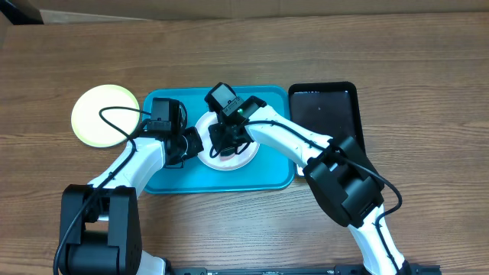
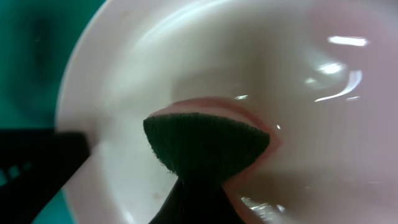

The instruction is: Clean dirty plates on tray and stack at the side

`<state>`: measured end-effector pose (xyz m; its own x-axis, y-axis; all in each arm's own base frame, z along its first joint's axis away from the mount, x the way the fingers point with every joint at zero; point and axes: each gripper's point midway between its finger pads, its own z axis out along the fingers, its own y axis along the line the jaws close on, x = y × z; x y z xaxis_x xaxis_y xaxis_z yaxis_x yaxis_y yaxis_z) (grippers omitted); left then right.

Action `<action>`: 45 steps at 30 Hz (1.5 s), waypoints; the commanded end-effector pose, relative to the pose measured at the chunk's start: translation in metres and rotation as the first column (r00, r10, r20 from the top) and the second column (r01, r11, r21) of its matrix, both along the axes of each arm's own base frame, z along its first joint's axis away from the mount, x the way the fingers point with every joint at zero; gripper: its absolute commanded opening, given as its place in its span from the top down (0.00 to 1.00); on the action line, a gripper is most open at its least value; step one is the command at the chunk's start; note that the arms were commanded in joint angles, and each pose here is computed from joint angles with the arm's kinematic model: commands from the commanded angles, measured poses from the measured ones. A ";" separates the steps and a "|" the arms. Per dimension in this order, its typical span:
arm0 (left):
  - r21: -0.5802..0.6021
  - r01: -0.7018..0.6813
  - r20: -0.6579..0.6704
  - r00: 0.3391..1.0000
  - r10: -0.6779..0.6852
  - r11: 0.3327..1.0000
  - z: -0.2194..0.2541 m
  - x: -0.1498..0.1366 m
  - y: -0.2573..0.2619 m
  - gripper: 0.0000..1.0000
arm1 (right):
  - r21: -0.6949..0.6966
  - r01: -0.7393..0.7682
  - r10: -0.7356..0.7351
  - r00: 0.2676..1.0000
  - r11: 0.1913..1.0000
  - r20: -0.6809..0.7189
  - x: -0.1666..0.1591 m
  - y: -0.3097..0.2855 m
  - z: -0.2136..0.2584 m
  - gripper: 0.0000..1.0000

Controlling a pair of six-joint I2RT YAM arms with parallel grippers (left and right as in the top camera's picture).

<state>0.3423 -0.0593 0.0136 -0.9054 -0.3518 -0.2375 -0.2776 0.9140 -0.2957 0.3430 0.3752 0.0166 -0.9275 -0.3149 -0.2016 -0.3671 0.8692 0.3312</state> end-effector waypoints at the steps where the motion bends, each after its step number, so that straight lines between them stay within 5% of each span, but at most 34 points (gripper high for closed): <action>1: -0.029 0.013 0.006 1.000 -0.013 0.999 0.002 0.003 -0.007 0.96 | 0.187 -0.045 0.060 0.995 0.981 -0.075 0.005 0.014 0.028 0.96; 7: -0.029 0.012 0.004 1.000 -0.012 1.000 0.002 0.003 -0.007 0.96 | 0.288 0.033 -0.039 0.999 0.957 0.014 0.053 -0.029 0.105 0.96; 14: -0.029 0.012 0.005 1.000 -0.012 1.000 0.002 0.003 -0.007 0.96 | 0.226 0.074 -0.083 0.996 0.971 0.032 0.059 -0.108 0.142 0.96; 20: -0.029 0.012 0.005 1.000 -0.012 1.000 0.002 0.003 -0.007 0.96 | -0.057 0.233 -0.234 0.972 0.971 0.004 0.060 -0.196 0.114 0.96; 27: -0.029 0.013 0.004 1.000 -0.013 1.000 0.002 0.003 -0.007 0.96 | -0.376 0.334 -0.323 0.942 0.864 0.095 0.058 -0.275 0.067 0.96; 45: -0.026 0.015 0.001 1.000 -0.015 1.000 0.001 0.002 -0.007 0.95 | -0.487 0.411 -0.330 0.911 0.771 0.246 0.068 -0.312 0.024 0.96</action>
